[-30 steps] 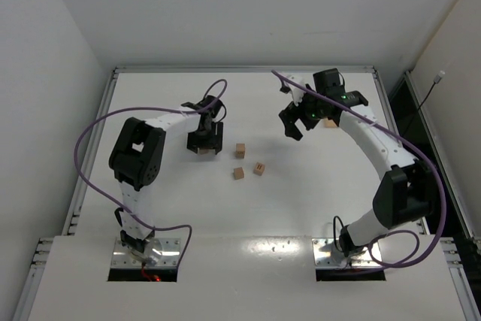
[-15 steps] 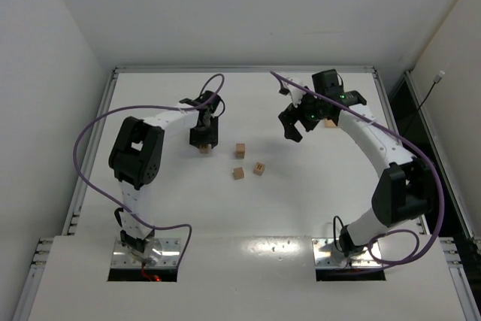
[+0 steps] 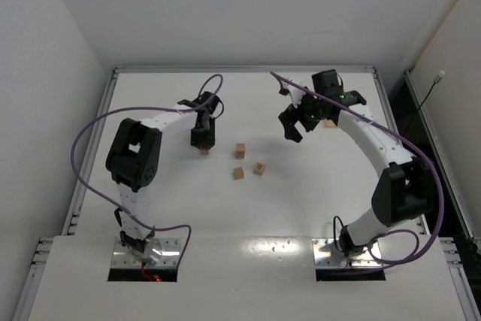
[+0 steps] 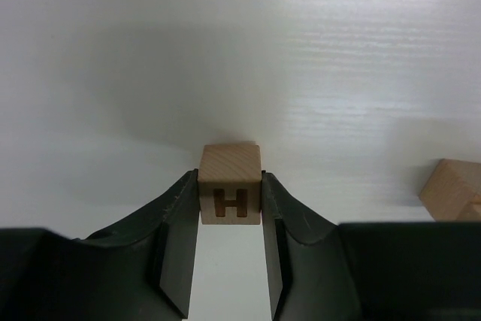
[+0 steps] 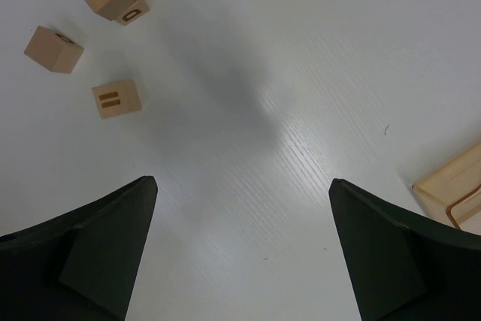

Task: Build the wood block tower

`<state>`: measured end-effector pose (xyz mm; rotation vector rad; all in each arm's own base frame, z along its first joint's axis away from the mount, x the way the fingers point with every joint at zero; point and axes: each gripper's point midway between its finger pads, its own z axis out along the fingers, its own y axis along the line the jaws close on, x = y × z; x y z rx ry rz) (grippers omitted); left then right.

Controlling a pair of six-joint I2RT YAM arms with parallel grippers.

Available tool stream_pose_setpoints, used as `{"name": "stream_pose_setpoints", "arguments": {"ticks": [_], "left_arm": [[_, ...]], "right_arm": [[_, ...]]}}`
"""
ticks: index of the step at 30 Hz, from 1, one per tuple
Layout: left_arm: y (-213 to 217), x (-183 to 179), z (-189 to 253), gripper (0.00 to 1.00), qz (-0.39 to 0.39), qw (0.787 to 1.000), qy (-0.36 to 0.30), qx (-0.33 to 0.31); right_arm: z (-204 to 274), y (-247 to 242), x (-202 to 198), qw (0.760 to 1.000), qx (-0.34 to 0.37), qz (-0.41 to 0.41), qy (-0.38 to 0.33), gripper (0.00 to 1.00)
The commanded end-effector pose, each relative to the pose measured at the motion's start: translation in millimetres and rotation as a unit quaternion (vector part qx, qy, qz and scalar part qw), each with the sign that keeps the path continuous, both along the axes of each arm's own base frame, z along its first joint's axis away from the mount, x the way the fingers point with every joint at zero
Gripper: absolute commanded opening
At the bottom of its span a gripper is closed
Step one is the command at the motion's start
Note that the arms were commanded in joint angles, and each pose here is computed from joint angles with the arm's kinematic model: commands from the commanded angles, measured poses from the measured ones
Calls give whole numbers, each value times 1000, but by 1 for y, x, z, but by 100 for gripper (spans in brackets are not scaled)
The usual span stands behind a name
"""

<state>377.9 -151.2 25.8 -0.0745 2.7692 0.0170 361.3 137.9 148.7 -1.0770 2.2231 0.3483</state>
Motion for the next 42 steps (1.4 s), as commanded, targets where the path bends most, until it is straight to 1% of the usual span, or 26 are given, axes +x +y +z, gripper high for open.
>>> {"name": "stream_pose_setpoints", "arguments": {"ticks": [1,6,8,10,11,12,13,15,16,17,18,19,21,22,24,26,27,29,30,32,33,34,35,36,37,42], "left_arm": [[4,5,41,0,7,998,-51,-18],[-8,-4,85,0,-10,994,-105,-33],[-9,-9,97,0,-14,993,-115,-33],[-19,-9,115,0,-26,991,-117,-61],[-22,-14,114,0,-36,992,-105,-67],[-33,-15,123,0,-55,989,-106,-83],[-36,-20,121,0,-82,989,-89,-85],[-52,-27,125,0,-118,984,-86,-99],[-64,-35,125,0,-167,976,-79,-112],[-70,-39,125,0,-189,972,-77,-114],[-72,-40,130,0,-233,962,-87,-113],[-84,-48,132,0,-277,947,-79,-141],[-90,-49,138,0,-321,931,-89,-147],[-89,-50,137,0,-348,923,-86,-138],[-93,-39,146,0,-364,917,-94,-131],[-91,-33,129,0,-381,918,-60,-96],[-94,-25,136,0,-391,913,-69,-92],[-94,-21,130,0,-415,905,-52,-78],[-93,-20,130,0,-430,898,-56,-71],[-96,-15,132,0,-441,894,-65,-55],[-101,-17,130,0,-457,886,-60,-50],[-102,-22,127,0,-461,886,-46,-39],[-97,-16,125,0,-454,890,-43,-10],[-98,-11,128,0,-452,891,-45,-5],[-98,-12,119,0,-452,892,-27,-3],[-103,-13,118,0,-462,886,-30,20]], "right_arm": [[9,7,4,1000,13,14,-14,95],[8,6,-1,1000,14,9,-7,95],[8,7,-1,1000,16,6,-5,95],[5,8,-6,1000,17,9,11,94],[5,8,-6,1000,17,9,11,94],[5,11,-7,1000,17,14,11,94],[5,11,-7,1000,17,14,11,94],[11,11,-8,1000,18,14,7,94],[10,9,-7,1000,15,11,6,94],[15,9,-8,1000,16,11,0,94],[14,8,-7,1000,13,9,-1,94],[14,7,-10,1000,13,9,-1,94],[11,6,-12,1000,12,9,4,94],[14,6,-12,1000,13,9,-1,94],[11,6,-14,1000,12,9,4,94],[11,6,-14,1000,12,9,4,94],[11,6,-14,1000,12,9,4,94],[11,6,-14,1000,12,9,4,94],[7,6,-14,1000,10,9,9,93],[10,6,-12,1000,11,9,4,93],[10,6,-11,1000,9,12,2,93],[7,6,-11,1000,8,12,6,93],[7,6,-11,1000,8,12,6,93],[8,2,-7,1000,10,-4,5,93],[4,-2,-5,1000,11,-14,14,93],[4,-13,0,999,9,-38,7,93]]}}
